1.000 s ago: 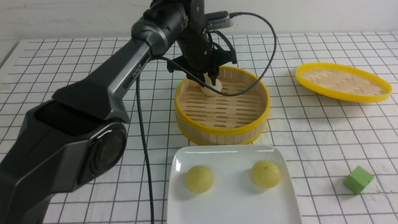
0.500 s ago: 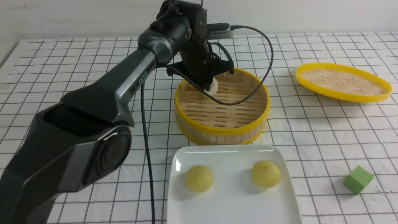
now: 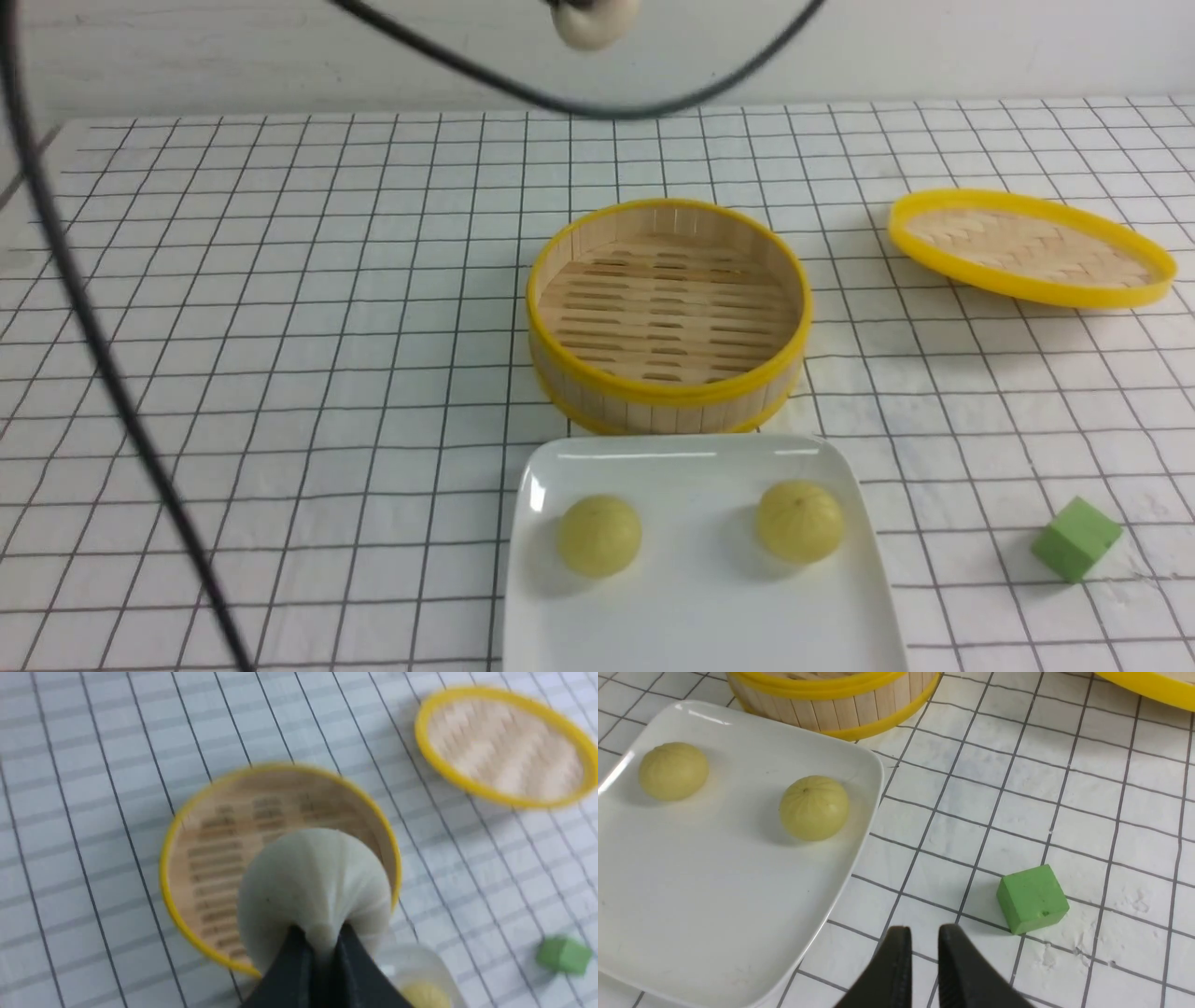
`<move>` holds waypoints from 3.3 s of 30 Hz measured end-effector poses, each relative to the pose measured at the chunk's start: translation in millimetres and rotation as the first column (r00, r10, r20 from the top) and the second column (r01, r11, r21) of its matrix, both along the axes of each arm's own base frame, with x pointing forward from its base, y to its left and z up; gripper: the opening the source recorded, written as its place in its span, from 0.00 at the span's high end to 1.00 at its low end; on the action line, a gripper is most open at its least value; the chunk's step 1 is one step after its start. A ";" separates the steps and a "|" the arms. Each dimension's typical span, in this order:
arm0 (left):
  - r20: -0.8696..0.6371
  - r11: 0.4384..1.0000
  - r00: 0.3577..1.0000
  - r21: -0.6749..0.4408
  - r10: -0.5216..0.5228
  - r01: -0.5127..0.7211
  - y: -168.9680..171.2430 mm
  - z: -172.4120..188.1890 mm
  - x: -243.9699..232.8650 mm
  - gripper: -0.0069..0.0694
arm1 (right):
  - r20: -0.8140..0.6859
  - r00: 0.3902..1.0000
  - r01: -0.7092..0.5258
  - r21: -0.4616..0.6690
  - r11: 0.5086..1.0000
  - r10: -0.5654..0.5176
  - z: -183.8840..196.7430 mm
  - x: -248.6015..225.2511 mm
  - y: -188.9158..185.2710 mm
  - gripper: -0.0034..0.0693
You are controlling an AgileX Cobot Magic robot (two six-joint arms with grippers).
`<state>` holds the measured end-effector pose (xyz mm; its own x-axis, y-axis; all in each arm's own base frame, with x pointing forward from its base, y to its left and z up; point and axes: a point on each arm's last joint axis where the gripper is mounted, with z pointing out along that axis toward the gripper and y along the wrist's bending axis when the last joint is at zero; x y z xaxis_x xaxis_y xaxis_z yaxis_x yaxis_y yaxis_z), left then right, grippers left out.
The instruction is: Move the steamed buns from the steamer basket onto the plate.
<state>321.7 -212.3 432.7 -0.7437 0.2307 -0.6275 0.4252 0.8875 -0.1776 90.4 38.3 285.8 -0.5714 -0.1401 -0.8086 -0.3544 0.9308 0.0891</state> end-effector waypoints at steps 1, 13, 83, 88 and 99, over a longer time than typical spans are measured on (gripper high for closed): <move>-0.036 0.999 0.999 0.035 -0.017 0.018 -3.2 -11.7 -8.2 0.87 | 0.000 1.000 0.000 0.000 1.000 0.000 0.0 0.0 0.0 0.80; -0.382 0.886 0.907 0.340 -0.176 0.315 -55.5 -192.7 -83.7 0.87 | 0.010 1.000 0.003 -0.034 0.999 -0.002 -0.3 0.6 -1.9 0.80; -0.276 0.884 0.952 0.400 -0.135 0.241 -82.0 -164.9 -81.1 0.91 | 0.298 0.910 0.267 0.113 0.957 -0.289 -93.4 -42.3 -32.1 0.95; -0.175 0.883 0.975 0.423 -0.138 0.201 -60.5 -124.6 -88.5 0.91 | 0.259 0.907 0.318 0.089 0.944 -0.331 -114.2 -39.9 -34.5 0.94; -0.050 0.928 0.994 0.358 -0.093 0.105 13.3 -66.4 -138.6 0.91 | 0.280 0.894 0.338 0.091 0.937 -0.350 -113.9 -39.0 -35.8 0.92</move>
<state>183.1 -198.9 366.3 -0.7237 0.5098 -0.4652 0.5133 0.8482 0.1309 51.4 2.5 171.9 -0.3204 0.0580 -0.9455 -0.0281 0.9971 0.0707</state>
